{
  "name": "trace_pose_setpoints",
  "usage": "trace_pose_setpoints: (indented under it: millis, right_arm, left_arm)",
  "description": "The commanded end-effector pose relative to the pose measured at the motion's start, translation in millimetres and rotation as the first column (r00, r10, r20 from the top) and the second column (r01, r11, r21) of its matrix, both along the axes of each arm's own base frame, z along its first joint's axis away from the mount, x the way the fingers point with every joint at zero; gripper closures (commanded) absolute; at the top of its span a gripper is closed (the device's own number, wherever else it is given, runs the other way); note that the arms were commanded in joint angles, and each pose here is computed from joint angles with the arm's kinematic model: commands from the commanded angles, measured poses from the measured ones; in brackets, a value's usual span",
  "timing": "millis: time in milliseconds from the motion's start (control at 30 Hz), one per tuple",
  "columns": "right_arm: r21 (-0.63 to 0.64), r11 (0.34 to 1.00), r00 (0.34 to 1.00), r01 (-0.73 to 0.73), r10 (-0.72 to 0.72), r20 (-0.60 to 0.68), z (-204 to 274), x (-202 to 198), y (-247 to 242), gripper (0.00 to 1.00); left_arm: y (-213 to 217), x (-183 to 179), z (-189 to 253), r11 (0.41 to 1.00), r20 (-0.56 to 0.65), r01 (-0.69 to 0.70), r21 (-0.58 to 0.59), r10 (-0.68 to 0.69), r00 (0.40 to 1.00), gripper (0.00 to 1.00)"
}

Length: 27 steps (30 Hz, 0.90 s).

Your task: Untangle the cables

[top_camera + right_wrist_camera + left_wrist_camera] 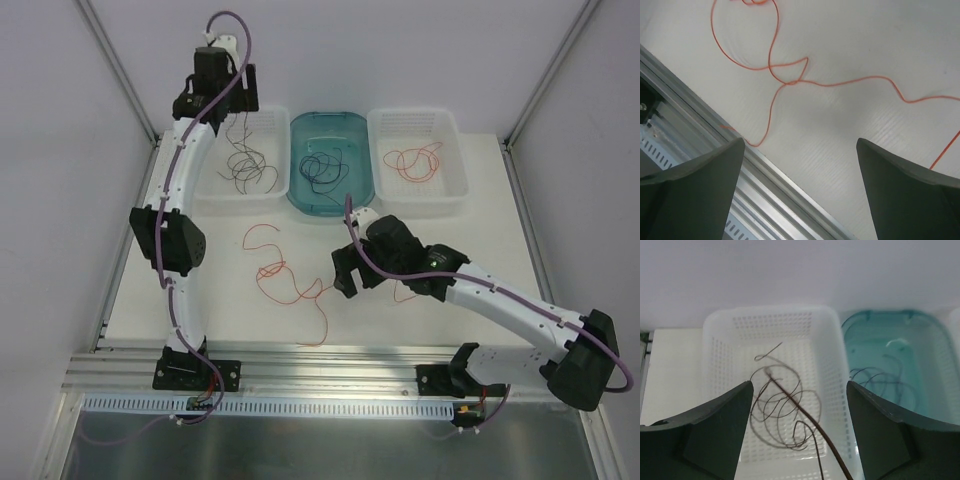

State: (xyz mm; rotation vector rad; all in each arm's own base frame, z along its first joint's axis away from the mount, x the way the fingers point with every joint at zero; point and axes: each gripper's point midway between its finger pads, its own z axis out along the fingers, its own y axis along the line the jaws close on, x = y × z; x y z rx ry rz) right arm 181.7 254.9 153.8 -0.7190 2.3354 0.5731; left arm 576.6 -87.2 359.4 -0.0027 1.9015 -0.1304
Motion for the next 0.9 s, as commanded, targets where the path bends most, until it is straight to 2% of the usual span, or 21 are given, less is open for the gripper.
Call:
trace_pose_setpoints:
  millis: [0, 67, 100, 167, 233, 300, 333, 367, 467, 533, 600, 633, 667, 733, 867]
  right_arm:
    - [0.099, 0.991, 0.988, -0.094, 0.081, 0.133, 47.9, 23.1, 35.5, 0.01]
    - [0.148, 0.983, 0.978, -0.109, 0.08, 0.194, 74.7, 41.6, 49.1, 0.01]
    - [0.159, 0.979, 0.979, -0.125, 0.095, 0.183, 73.3, 47.9, 57.8, 0.02]
    - [0.239, 0.962, 0.968, -0.129, 0.07, 0.241, 105.7, 71.4, 70.2, 0.03]
    - [0.281, 0.949, 0.965, -0.144, 0.072, 0.252, 113.1, 90.1, 83.0, 0.06]
    - [0.356, 0.919, 0.949, -0.169, 0.054, 0.312, 140.7, 110.0, 99.8, 0.08]
    - [0.359, 0.919, 0.952, -0.164, 0.051, 0.303, 131.9, 122.4, 108.5, 0.09]
    - [0.401, 0.897, 0.938, -0.189, 0.045, 0.342, 145.0, 131.7, 118.9, 0.09]
    - [0.478, 0.853, 0.933, -0.211, 0.03, 0.358, 148.5, 157.8, 148.2, 0.12]
    - [0.542, 0.815, 0.943, -0.206, 0.017, 0.333, 154.9, 168.8, 165.5, 0.13]
    - [0.573, 0.792, 0.951, -0.212, 0.032, 0.307, 139.7, 182.4, 186.2, 0.14]
    - [0.621, 0.755, 0.953, -0.211, 0.019, 0.301, 152.5, 186.0, 195.0, 0.15]
    - [0.625, 0.757, 0.963, -0.191, 0.021, 0.269, 133.3, 194.2, 204.0, 0.15]
    - [0.663, 0.726, 0.965, -0.184, 0.006, 0.261, 135.0, 201.9, 213.4, 0.16]
    - [0.667, 0.723, 0.966, -0.18, 0.002, 0.259, 113.9, 215.6, 225.7, 0.15]
  left_arm:
    - [25.3, 9.0, -69.8, 0.986, -0.135, -0.033, 0.163, 0.056, 0.989, 0.22]
    - [30.4, 0.9, -110.7, 0.979, -0.227, -0.027, 0.2, 0.073, 0.971, 0.17]
    - [32.4, -7.7, -130.9, 0.977, -0.277, -0.017, 0.213, 0.077, 0.958, 0.16]
    - [35.8, -19.5, -138.3, 0.976, -0.303, -0.028, 0.216, 0.094, 0.948, 0.11]
    - [36.7, -35.6, -158.0, 0.978, -0.357, -0.024, 0.209, 0.099, 0.929, 0.1]
    - [36.9, -49.5, -152.0, 0.98, -0.36, -0.02, 0.198, 0.092, 0.928, 0.09]
    - [37.8, -60.1, -164.1, 0.982, -0.393, -0.035, 0.186, 0.107, 0.913, 0.08]
    - [39.8, -67.4, -157.7, 0.982, -0.387, -0.048, 0.183, 0.116, 0.915, 0.07]
    - [50.5, -88.0, -164.9, 0.974, -0.414, -0.085, 0.211, 0.168, 0.894, 0.06]
    - [62.9, -97.3, -171.6, 0.957, -0.422, -0.125, 0.261, 0.229, 0.877, 0.06]
    - [65.7, -101.7, -172.0, 0.952, -0.427, -0.116, 0.284, 0.234, 0.874, 0.06]
    - [66.8, -103.2, -171.3, 0.95, -0.428, -0.117, 0.289, 0.238, 0.872, 0.06]
    - [66.2, -103.9, -171.3, 0.95, -0.43, -0.12, 0.287, 0.24, 0.87, 0.06]
    - [64.0, -107.0, -173.2, 0.955, -0.445, -0.114, 0.275, 0.231, 0.865, 0.06]
    - [58.0, -113.0, -173.4, 0.962, -0.464, -0.124, 0.244, 0.228, 0.856, 0.06]
